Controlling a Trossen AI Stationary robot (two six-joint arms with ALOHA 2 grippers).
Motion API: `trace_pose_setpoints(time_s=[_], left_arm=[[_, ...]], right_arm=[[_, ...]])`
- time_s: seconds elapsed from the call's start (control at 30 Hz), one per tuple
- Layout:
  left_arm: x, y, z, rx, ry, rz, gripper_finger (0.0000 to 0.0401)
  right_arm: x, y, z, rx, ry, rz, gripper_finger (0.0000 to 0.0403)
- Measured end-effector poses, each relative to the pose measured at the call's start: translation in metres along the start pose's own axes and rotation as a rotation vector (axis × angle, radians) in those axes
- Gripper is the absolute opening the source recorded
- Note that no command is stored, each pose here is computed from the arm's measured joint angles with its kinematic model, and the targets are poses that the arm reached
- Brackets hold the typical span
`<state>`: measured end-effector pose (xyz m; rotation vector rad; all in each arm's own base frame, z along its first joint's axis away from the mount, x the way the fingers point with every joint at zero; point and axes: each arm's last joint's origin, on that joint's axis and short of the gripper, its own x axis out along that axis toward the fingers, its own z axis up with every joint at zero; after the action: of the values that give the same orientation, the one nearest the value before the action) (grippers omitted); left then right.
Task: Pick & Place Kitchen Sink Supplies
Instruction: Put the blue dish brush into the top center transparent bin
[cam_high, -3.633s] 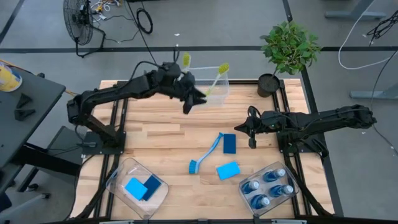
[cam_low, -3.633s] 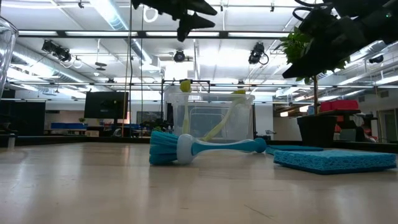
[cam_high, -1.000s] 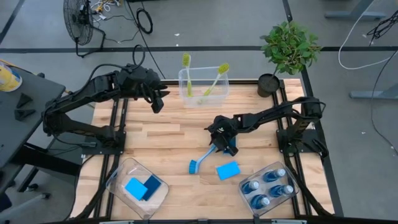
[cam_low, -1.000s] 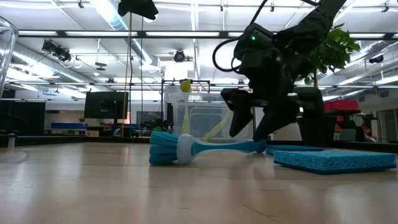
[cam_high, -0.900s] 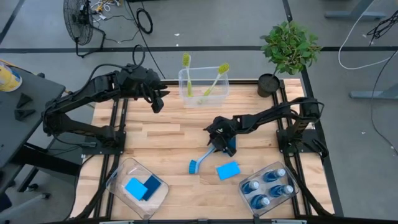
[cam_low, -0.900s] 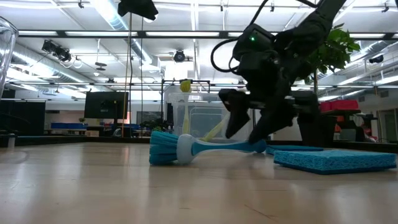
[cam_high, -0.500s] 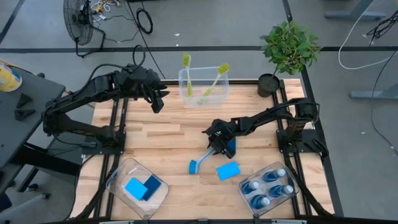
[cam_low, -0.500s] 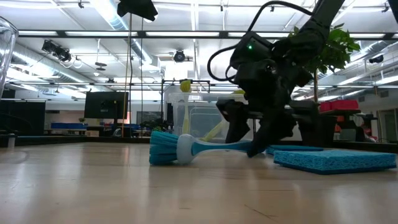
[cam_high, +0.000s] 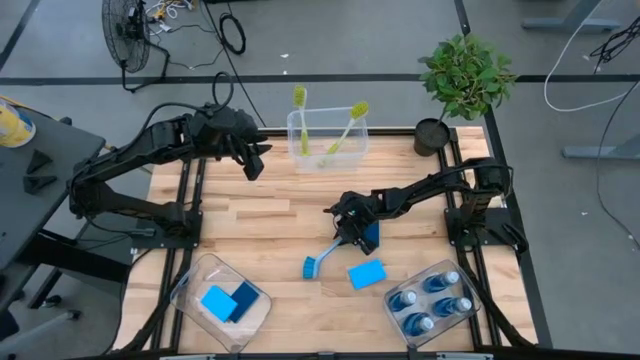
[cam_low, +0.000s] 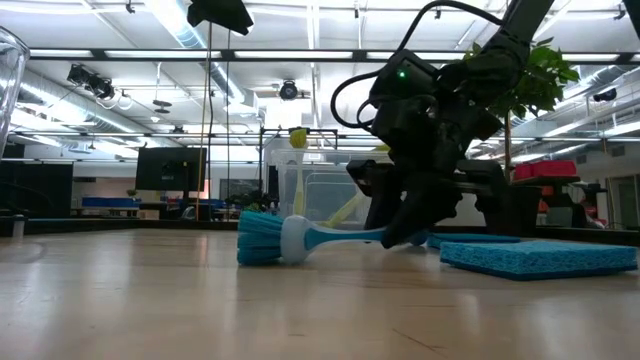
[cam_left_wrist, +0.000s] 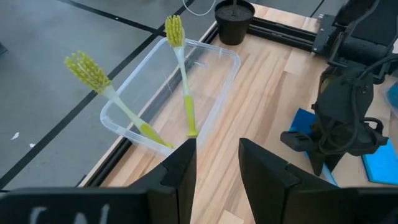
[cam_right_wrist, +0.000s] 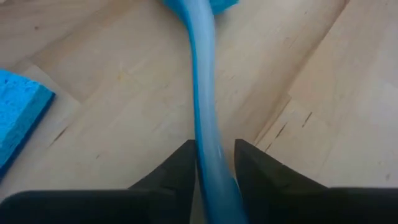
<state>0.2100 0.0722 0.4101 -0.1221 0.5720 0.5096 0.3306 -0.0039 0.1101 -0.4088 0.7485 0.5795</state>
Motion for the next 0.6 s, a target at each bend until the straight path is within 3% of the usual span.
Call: trace_pose_setpoints(time_s=[0.27,0.6], left_arm=[[0.000,0.000,0.000,0.006,-0.001,0.002,0.0124],[0.000,0.001,0.000,0.025,-0.005,0.038,0.0124]], right_arm=[[0.000,0.000,0.000,0.004,-0.002,-0.004,0.0057],[-0.005,-0.006,0.012,0.088,-0.093,-0.063,0.0057]])
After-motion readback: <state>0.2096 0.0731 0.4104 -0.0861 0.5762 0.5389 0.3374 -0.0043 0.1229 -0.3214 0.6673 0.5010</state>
